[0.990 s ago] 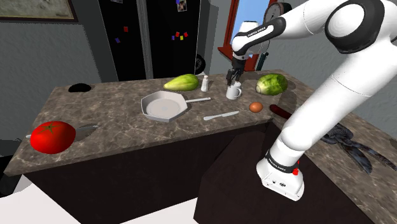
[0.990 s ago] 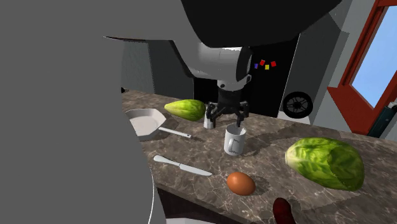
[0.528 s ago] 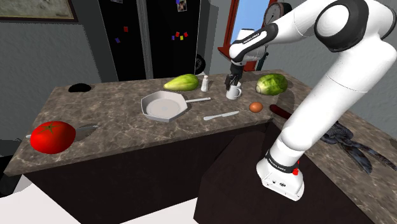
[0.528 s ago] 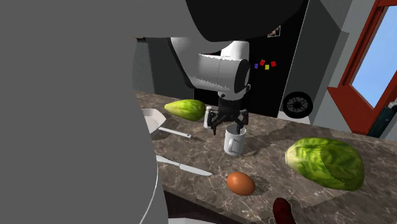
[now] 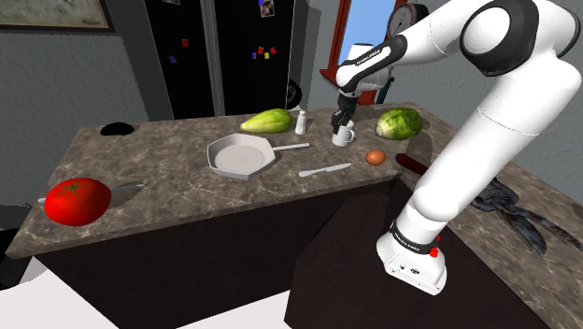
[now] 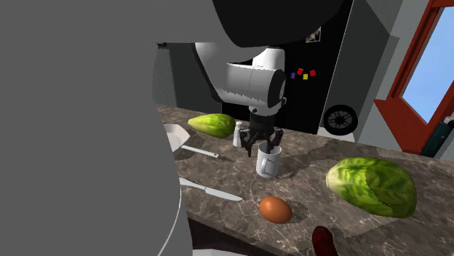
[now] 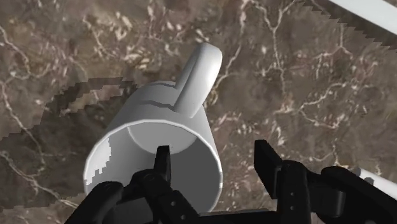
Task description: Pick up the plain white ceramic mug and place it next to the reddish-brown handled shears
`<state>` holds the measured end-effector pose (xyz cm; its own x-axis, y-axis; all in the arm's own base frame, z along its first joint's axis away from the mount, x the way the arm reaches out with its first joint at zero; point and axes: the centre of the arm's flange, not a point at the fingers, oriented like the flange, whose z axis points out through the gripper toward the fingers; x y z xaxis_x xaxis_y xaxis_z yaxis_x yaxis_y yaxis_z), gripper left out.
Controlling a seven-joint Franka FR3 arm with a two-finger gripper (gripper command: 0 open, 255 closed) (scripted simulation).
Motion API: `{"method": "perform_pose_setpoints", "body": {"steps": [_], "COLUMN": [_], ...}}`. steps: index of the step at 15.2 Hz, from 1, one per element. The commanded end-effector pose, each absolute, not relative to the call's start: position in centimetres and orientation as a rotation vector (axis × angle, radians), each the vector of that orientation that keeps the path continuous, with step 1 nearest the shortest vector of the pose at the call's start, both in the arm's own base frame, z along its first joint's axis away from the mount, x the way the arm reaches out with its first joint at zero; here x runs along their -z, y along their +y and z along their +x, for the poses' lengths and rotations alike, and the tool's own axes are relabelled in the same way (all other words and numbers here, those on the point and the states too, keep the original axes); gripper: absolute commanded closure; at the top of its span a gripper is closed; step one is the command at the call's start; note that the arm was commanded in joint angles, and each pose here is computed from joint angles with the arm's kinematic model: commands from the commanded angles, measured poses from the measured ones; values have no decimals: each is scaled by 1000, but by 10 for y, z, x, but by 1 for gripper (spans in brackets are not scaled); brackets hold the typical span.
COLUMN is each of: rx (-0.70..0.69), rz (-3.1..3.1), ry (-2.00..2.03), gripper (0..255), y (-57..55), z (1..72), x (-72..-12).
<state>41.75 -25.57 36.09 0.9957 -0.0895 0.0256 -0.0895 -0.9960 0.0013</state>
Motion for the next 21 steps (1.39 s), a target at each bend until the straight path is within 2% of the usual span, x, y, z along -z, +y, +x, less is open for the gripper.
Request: {"method": "perform_pose_setpoints", "body": {"steps": [1,9,21], "rx": [-40,-40,-40], "rz": [3136,3136,3136], "ry": [-141,-141,-141], "gripper": [255,255,255], "y": [-256,-256,-256], "z": [418,418,418], "x": [-361,-361,-424]}}
